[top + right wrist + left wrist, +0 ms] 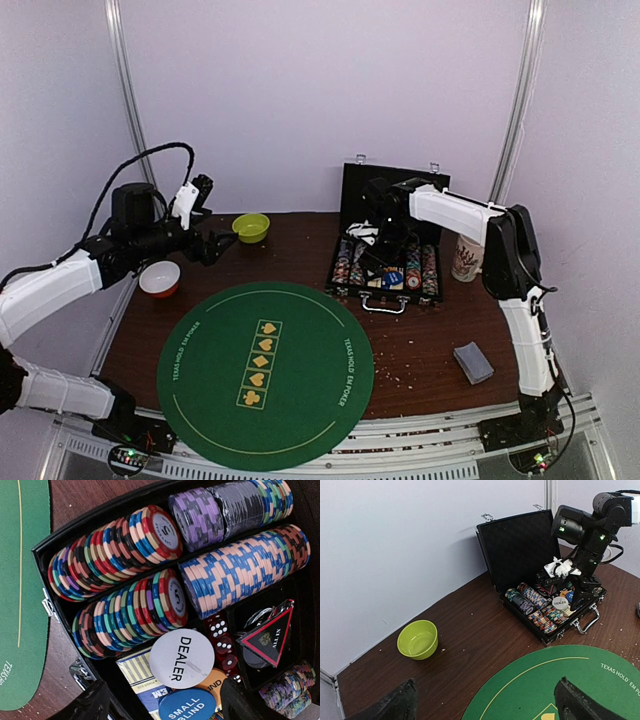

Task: Distribute texas hold em gaming equipment
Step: Pick up the dealer button from the poker case.

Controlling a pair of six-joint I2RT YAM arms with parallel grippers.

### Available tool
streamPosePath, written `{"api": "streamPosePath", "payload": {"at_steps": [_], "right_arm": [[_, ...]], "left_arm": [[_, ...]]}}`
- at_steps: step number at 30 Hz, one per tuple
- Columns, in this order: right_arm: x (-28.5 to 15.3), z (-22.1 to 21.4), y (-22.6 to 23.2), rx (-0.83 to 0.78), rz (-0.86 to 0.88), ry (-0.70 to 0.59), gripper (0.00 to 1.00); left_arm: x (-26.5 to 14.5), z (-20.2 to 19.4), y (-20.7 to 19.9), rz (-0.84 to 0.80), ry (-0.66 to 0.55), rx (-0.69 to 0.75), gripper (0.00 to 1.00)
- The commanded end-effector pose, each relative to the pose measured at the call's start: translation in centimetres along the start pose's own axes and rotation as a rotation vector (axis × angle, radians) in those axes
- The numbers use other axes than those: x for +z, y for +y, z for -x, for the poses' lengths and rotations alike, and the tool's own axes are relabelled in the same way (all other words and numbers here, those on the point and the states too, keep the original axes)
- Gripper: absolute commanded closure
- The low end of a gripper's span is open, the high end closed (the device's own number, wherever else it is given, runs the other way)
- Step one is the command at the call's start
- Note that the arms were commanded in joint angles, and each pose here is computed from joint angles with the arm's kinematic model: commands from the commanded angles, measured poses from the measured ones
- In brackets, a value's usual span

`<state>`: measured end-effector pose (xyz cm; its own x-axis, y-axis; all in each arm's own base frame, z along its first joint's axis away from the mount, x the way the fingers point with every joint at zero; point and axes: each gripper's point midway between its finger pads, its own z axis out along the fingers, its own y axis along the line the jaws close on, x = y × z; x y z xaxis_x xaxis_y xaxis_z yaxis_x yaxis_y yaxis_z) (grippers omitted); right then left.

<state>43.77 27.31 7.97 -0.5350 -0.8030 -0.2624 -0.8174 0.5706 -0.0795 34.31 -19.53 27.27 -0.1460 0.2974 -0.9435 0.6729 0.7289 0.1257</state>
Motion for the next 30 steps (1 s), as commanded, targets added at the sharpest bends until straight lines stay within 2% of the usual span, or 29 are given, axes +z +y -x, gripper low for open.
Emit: {"api": "streamPosePath", "payload": {"at_steps": [1,6,9,13,20,30], "right_arm": [[1.0,-1.3,0.0,-0.036,0.039,0.052,0.21],[1.5,-0.9,-0.6,-0.040,0.015,0.046,0.22],[2.2,-0.7,-0.9,-0.047,-0.006,0.044,0.28],[2.9,-0.6,-0.7,-0.063,0.009,0.039,0.30],[4.3,-0.7,0.0,-0.074,0.060,0.047,0.45],[4.2,-1.7,-0.3,-0.057,0.064,0.077,0.48]], "left_arm": [[0.1,1.8,0.0,-0.013,-0.044,0.031,0.02],[0.4,1.7,0.0,-0.017,-0.039,0.028,0.02],[0.5,1.7,0.0,-0.017,-0.038,0.028,0.02],[0.6,1.5,0.1,-0.016,-0.032,0.026,0.02],[0.6,1.4,0.2,-0.005,-0.027,0.028,0.02],[0.6,1.1,0.2,-0.005,-0.018,0.037,0.02]]}}
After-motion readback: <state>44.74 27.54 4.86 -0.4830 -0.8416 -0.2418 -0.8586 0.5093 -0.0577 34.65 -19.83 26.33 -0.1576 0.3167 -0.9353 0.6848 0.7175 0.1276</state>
